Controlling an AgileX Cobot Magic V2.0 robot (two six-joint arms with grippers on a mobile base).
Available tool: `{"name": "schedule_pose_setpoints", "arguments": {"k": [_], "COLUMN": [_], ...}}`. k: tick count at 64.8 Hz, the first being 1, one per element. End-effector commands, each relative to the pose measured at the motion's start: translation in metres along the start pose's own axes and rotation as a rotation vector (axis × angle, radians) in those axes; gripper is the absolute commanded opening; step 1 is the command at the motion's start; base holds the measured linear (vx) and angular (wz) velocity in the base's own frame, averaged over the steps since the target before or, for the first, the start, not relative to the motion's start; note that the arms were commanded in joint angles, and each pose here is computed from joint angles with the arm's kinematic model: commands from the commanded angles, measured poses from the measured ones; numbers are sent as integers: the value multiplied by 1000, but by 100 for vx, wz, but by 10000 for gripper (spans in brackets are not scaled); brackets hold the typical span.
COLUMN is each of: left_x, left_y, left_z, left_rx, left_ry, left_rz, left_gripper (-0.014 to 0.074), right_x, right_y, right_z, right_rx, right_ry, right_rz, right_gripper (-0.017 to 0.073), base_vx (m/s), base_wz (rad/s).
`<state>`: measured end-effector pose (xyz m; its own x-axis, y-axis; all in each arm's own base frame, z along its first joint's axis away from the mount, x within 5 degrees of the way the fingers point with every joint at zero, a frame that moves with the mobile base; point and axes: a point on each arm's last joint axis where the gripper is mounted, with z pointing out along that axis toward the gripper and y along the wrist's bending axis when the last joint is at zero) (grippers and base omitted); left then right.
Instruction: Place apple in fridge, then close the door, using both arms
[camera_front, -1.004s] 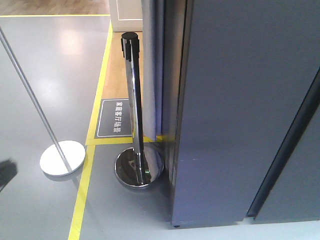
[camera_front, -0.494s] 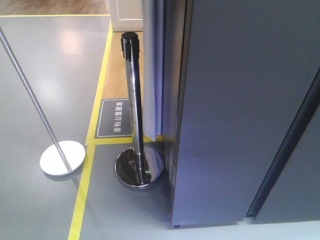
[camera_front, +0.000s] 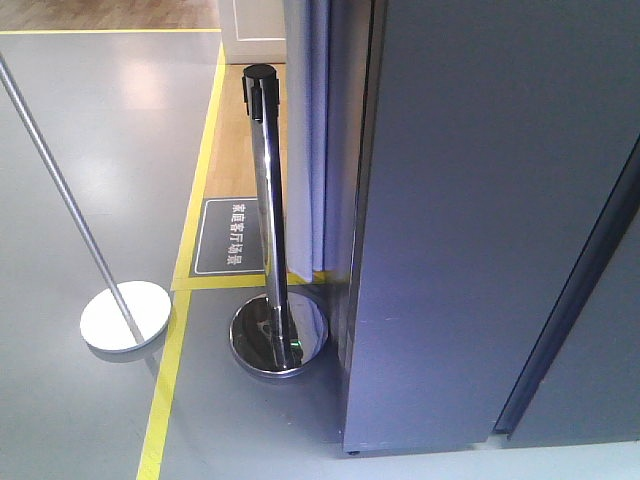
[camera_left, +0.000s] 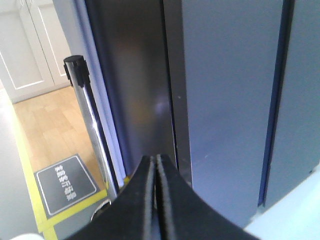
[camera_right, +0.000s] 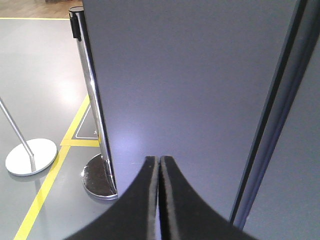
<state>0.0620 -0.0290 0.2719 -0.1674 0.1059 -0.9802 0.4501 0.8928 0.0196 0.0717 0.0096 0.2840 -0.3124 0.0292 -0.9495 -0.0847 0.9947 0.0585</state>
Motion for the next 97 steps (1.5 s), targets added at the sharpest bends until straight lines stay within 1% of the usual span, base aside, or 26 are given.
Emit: {"name": "schedule_pose_setpoints", "arguments": {"k": [1, 3, 8, 10, 17, 25, 33, 36, 49, 52, 55, 63, 65, 70, 97], "left_x": [-3, 1, 17, 24, 40, 58, 77, 79, 86, 87, 89, 95, 96, 98, 98], "left_y": [0, 1, 7, 9, 14, 17, 20, 22, 25, 26, 26, 26, 26, 26, 26], "left_z": [1, 1, 2, 3, 3, 6, 7, 5, -4, -4, -3, -3, -3, -3, -3], "left_rx": [-7, -25, -106, -139, -235, -307, -370, -403, -520, -533, -535, -529, -527, -529, -529], "left_ry": [-60, -61, -48, -50, -107, -170, -198, -173, -162, -140, -126, -75, -64, -44, -46], "left_rz": [-11, -14, -29, -44, -60, -62, -68, -85, -102, -112, -133, -194, -201, -206, -206], "left_gripper": [-5, -5, -5, -5, -5, -5, -5, -5, -5, -5, -5, -5, -5, -5, -5], "right_x": [-13, -13, -13, -13, -13, -13, -13, -13, -14, -13, -14, -14, -14, -14, -14], "right_y": [-1, -1, -1, -1, -1, -1, -1, -1, -1, -1, -1, -1, -1, -1, -1], "right_z": [-2, -2, -2, -2, -2, -2, -2, -2, -2, -2, -2, -2, -2, -2, -2], "right_rx": [13, 13, 13, 13, 13, 13, 13, 13, 13, 13, 13, 13, 13, 13, 13], "right_ry": [-83, -83, -83, -83, -83, -83, -83, -83, -85, -83, -85, -85, -85, -85, -85], "right_rz": [1, 1, 1, 1, 1, 1, 1, 1, 1, 1, 1, 1, 1, 1, 1], "right_gripper": [-8, -8, -8, -8, -8, -8, -8, -8, -8, -8, -8, -8, -8, -8, -8], "base_vx": [0, 0, 0, 0, 0, 0, 0, 0, 0, 0, 0, 0, 0, 0, 0], "base_wz": [0, 1, 1, 0, 0, 0, 0, 0, 0, 0, 0, 0, 0, 0, 0]}}
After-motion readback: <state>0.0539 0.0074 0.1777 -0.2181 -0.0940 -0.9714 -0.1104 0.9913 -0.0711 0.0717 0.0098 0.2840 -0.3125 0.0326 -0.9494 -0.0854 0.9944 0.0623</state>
